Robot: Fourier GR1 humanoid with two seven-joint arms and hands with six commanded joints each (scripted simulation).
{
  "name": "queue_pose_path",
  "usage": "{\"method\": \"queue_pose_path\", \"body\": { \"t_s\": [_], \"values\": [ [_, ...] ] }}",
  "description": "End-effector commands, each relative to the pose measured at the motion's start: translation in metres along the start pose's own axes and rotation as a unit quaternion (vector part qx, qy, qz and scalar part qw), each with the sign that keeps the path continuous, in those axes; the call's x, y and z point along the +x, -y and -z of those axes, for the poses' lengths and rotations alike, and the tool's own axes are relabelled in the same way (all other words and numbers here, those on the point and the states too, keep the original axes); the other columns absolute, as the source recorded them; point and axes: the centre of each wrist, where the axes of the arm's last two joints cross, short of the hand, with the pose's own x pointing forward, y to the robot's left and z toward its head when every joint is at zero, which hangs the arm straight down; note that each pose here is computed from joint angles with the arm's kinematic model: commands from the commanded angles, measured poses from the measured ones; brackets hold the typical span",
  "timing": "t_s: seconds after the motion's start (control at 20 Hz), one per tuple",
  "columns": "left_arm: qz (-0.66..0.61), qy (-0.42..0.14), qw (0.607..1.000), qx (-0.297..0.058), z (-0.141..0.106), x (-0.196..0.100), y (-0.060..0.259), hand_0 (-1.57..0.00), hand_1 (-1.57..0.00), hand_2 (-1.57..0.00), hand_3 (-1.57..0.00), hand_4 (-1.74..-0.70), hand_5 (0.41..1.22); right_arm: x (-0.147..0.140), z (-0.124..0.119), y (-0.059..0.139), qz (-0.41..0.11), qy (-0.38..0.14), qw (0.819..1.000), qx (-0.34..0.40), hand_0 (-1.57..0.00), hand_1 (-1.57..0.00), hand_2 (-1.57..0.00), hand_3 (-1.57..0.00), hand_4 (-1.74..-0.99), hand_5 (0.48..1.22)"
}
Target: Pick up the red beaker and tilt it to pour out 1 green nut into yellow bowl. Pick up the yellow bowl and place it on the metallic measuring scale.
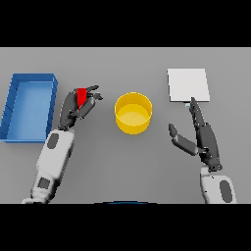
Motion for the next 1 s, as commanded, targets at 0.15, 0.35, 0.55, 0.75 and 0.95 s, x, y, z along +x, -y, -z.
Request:
{"method": "queue_pose_path", "body": {
  "t_s": [0.15,0.35,0.55,0.75,0.95],
  "values": [
    [-0.042,0.024,0.999,-0.001,0.004,0.020,-0.008,-1.53,-1.53,-1.53,-1.52,-1.69,1.140,0.005,-0.001,0.000,-0.003,0.015,1.000,-0.001,0.00,0.00,0.00,0.00,-1.236,0.644],
    [-0.012,0.045,0.999,-0.024,0.006,0.040,-0.015,-1.55,-1.55,-1.55,-1.55,-1.72,1.131,0.004,-0.004,-0.002,-0.007,0.020,1.000,0.000,0.00,0.00,0.00,0.00,-1.226,0.650],
    [0.029,0.038,0.998,-0.038,0.017,0.054,-0.020,-1.56,-1.56,-1.56,-1.55,-1.72,1.135,0.001,-0.001,-0.001,-0.029,0.017,0.999,0.000,0.00,0.00,0.00,0.00,-1.219,0.660],
    [0.099,0.050,0.992,-0.057,0.032,0.070,-0.024,-1.56,-1.56,-1.56,-1.56,-1.73,1.134,-0.001,-0.006,-0.001,-0.032,0.019,0.999,-0.001,0.00,0.00,0.00,0.00,-1.210,0.664],
    [0.226,0.050,0.967,-0.103,0.039,0.086,-0.017,-1.57,-1.57,-1.57,-1.57,-1.74,1.120,0.002,-0.003,0.001,-0.034,0.015,0.999,-0.002,0.00,0.00,0.00,0.00,-1.190,0.658]
  ]
}}
